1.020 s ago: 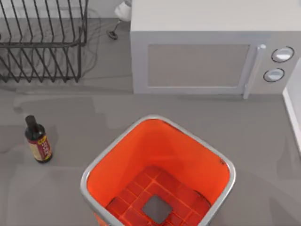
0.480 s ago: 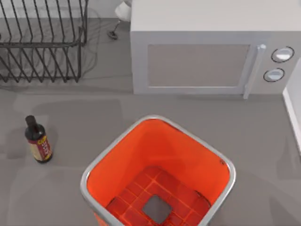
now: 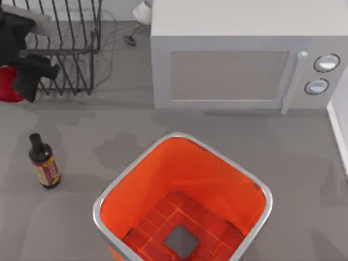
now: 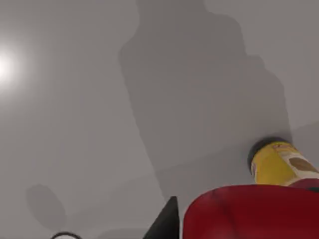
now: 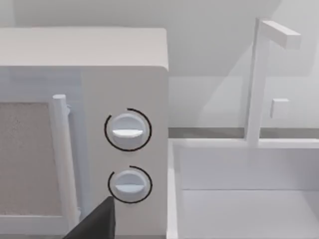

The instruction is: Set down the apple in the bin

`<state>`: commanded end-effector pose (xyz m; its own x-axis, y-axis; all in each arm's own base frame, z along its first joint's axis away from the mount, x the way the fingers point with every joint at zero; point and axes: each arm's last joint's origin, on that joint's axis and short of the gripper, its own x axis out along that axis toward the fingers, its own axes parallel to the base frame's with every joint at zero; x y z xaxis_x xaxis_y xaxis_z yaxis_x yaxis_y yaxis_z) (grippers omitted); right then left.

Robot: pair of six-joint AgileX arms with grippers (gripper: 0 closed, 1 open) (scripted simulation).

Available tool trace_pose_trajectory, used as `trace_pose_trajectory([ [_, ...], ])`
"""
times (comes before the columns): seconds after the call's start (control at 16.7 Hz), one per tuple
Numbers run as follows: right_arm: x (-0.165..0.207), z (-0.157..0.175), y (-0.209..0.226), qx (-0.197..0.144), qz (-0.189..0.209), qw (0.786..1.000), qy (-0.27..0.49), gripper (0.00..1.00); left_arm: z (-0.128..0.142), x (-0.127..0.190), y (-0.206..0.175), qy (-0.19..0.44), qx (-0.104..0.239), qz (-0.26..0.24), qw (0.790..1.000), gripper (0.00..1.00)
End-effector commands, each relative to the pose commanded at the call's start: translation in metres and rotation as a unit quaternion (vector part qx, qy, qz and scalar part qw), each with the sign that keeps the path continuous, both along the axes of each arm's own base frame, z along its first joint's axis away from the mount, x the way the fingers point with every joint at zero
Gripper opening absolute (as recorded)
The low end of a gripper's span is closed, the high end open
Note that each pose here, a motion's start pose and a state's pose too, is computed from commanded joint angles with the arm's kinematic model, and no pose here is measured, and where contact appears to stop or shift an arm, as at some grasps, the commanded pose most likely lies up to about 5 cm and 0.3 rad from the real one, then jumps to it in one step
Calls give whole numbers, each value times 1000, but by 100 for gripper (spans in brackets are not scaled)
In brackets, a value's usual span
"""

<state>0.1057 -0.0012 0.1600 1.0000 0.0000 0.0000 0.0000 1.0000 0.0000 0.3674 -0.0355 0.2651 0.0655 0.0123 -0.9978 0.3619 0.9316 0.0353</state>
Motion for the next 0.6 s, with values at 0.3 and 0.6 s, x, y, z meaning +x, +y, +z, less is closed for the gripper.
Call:
trace_pose_trajectory([
  [0.3,0,0,0,0,0,1000,0,100,-3,-72,-158,16,25,-309,951,0],
  [0.6,0,0,0,0,0,1000,0,100,1,-172,-239,3,45,-533,845,0],
])
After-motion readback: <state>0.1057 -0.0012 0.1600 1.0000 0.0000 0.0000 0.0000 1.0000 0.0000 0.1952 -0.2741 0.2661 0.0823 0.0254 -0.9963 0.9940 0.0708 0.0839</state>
